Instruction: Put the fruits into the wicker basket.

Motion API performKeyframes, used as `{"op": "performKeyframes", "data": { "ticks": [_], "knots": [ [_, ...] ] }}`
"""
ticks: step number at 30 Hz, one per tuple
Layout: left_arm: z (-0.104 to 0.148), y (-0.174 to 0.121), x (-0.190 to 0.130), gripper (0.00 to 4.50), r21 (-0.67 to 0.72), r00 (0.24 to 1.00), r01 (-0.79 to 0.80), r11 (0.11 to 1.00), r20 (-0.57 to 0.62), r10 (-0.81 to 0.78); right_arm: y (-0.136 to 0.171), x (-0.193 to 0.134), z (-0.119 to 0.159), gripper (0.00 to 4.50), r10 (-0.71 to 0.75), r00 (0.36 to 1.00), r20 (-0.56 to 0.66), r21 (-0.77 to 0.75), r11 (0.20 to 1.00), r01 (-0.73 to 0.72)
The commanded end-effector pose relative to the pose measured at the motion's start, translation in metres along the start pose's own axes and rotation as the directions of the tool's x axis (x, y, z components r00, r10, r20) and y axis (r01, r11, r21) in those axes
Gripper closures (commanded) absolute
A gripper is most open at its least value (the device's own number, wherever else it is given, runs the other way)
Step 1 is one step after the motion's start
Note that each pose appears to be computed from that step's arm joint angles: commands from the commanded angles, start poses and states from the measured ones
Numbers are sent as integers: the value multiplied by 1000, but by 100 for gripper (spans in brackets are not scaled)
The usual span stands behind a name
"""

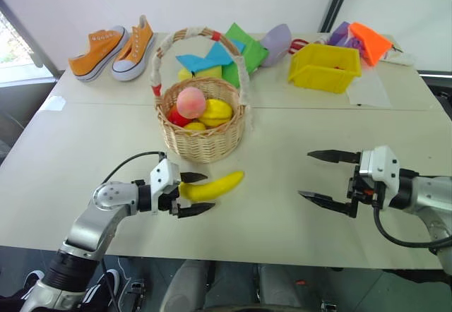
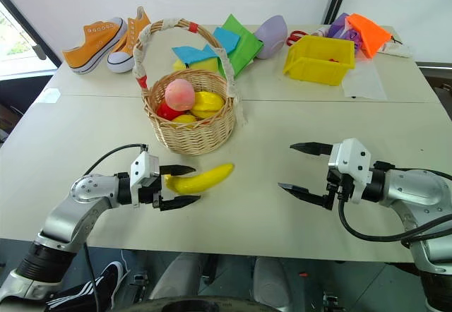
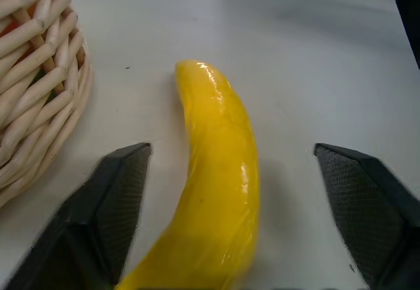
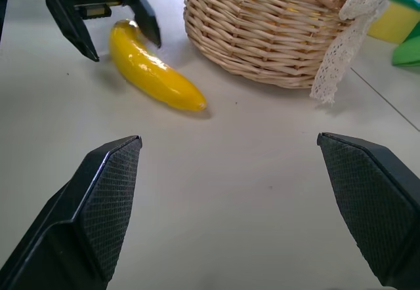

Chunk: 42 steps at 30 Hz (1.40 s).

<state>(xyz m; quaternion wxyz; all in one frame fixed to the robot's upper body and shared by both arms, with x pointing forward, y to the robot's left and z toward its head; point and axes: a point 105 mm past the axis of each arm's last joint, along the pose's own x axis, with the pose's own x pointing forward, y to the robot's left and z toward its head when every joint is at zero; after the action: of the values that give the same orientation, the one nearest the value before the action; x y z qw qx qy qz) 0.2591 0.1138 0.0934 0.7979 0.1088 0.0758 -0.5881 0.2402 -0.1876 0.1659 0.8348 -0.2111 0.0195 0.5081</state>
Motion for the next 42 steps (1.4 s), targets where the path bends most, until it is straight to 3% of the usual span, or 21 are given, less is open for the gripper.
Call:
{"op": "performKeyframes", "data": {
  "ticks": [1,2,6,10,17,24,29,33,36,42],
  "knots": [
    [-5,-2,3,244,7,999,-2,1000,-32,2,0,3,9,0,12,999,31,-20,1000,-11],
    [-5,-2,2,287,6,999,-8,1000,-35,8,0,3,9,0,11,999,33,-22,1000,-11],
    [-8,0,-3,287,39,998,-16,999,-62,19,-5,6,13,0,6,999,45,-25,1000,-5],
    [-1,3,-5,287,50,999,-35,998,-16,36,-6,9,13,0,4,999,53,-28,1000,-2],
    [51,4,-20,287,-71,971,-25,997,234,41,-9,12,13,0,-3,998,60,-25,1000,4],
    [85,8,-28,287,-75,941,-12,997,337,37,-12,16,14,0,-5,998,69,-26,1000,7],
    [138,32,-26,287,-22,861,-166,986,485,155,-23,16,31,0,-59,985,162,-11,998,62],
    [157,51,-23,287,-25,833,-281,960,490,256,-43,16,50,0,-146,953,265,16,989,147],
    [161,57,-25,287,-56,816,-305,951,499,292,-45,18,53,0,-151,950,274,24,988,150],
    [144,85,-39,287,-138,781,-454,880,413,468,-47,22,53,0,-150,953,265,12,988,152]
  ]
}}
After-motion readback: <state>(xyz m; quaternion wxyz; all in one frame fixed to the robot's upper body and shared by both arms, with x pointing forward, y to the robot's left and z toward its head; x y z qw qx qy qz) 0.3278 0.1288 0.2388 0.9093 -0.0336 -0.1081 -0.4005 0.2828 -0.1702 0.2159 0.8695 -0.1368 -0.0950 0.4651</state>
